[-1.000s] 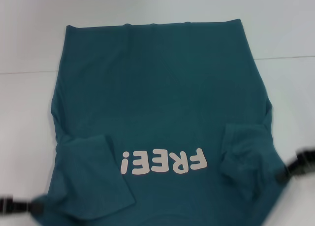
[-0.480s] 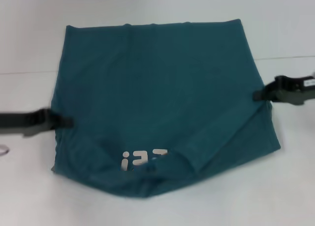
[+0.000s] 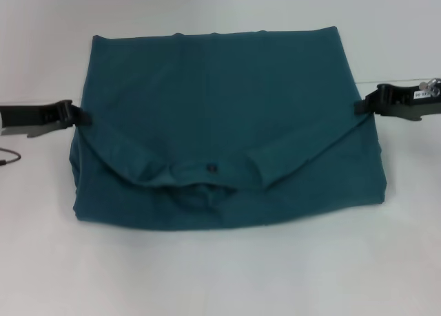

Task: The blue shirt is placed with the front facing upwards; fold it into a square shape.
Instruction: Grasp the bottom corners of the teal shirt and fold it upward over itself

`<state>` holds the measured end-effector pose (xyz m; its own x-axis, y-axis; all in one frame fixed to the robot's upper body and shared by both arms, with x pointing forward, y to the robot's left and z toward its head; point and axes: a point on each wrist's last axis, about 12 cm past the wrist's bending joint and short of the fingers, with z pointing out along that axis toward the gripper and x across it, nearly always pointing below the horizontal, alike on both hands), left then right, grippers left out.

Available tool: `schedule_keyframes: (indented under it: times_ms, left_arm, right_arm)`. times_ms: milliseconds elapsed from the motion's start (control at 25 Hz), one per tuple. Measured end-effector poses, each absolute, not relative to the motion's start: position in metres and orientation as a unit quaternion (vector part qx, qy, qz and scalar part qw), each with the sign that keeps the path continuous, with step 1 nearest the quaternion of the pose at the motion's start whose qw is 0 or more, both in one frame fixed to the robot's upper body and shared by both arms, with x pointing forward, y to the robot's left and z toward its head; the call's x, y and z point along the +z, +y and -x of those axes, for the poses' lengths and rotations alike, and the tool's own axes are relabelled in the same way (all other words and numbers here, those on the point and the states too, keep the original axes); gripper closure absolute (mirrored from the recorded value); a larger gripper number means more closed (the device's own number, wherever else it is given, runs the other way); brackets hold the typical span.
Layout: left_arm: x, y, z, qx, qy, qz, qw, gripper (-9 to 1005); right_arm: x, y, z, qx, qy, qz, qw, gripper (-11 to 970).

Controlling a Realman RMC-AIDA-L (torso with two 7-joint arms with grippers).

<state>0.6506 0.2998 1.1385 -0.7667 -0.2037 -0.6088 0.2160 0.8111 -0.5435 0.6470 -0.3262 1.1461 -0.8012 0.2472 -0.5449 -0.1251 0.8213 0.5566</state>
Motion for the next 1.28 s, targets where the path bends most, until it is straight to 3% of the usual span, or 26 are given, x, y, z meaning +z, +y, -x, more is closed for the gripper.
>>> schedule_keyframes:
  times_ms: [440, 1280]
  left_arm:
    - [1.144, 0.273, -0.677, -0.216, 0.894, -0.050, 0.389, 942]
    - [1.155, 0.252, -0.697, -0.128, 0.872, -0.114, 0.459, 938]
  right_arm:
    - [1.151, -0.307, -0.675, 0.206, 0.908, 0.005, 0.364, 923]
    - [1.159, -0.283, -0.705, 0.091, 0.907, 0.058, 0.408, 924]
